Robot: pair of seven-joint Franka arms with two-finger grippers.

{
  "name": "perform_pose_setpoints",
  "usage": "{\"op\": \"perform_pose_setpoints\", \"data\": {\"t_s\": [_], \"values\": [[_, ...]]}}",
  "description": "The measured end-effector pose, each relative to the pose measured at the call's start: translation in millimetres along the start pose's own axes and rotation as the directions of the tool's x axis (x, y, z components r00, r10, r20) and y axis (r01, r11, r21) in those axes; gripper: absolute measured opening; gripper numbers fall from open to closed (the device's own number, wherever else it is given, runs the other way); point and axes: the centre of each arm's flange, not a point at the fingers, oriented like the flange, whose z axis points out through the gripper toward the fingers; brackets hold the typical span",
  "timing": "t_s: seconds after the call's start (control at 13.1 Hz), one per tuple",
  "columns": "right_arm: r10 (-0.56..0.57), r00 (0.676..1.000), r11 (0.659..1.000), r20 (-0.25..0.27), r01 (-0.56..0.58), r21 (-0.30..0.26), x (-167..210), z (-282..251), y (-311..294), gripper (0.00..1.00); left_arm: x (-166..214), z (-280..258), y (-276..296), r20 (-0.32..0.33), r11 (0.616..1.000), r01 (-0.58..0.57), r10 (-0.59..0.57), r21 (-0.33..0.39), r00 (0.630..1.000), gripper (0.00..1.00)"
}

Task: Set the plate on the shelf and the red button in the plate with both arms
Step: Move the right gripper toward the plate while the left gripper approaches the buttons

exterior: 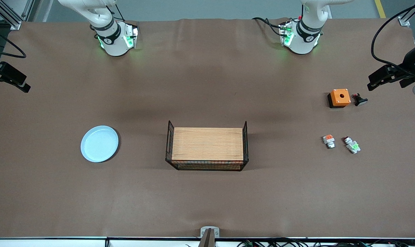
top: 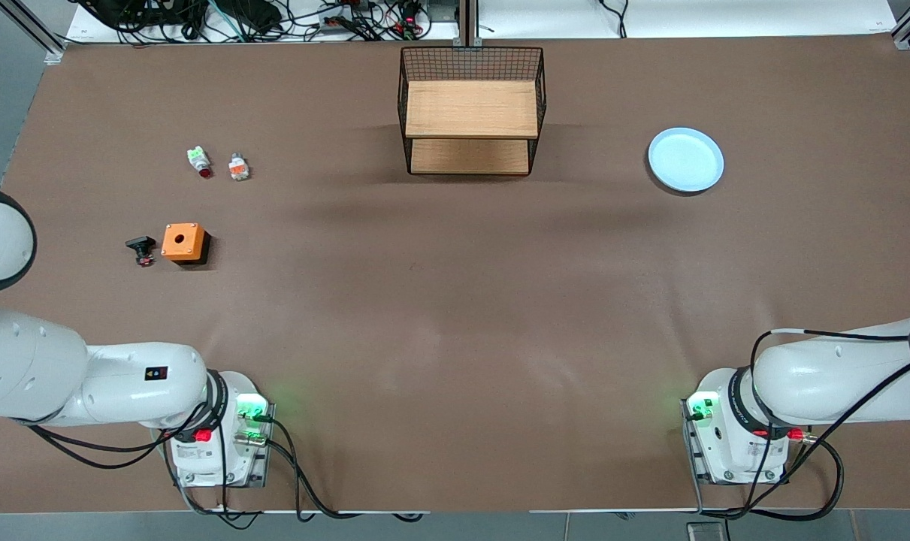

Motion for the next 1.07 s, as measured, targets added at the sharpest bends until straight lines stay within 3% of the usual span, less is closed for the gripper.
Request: {"op": "perform_pose_setpoints", "data": {"t_s": [0.46,0.84,1.07], "values": [[0.0,1.0,1.0,0.0,0.0,0.0,0,0,0,1.0,6,8,-2,0.014,0.999,-0.039,0.039,-0.001,0.999,1.0],[0.0,1.0,1.0,0.0,0.0,0.0,0,0,0,1.0,55,90,-49,0.116,0.999,0.041,-0.041,-0.004,0.992,1.0],[0.0,1.0,1.0,0.0,0.0,0.0,0,0,0,1.0,80,145,-89,0.141,0.994,0.105,-0.102,-0.011,0.985,1.0]]}}
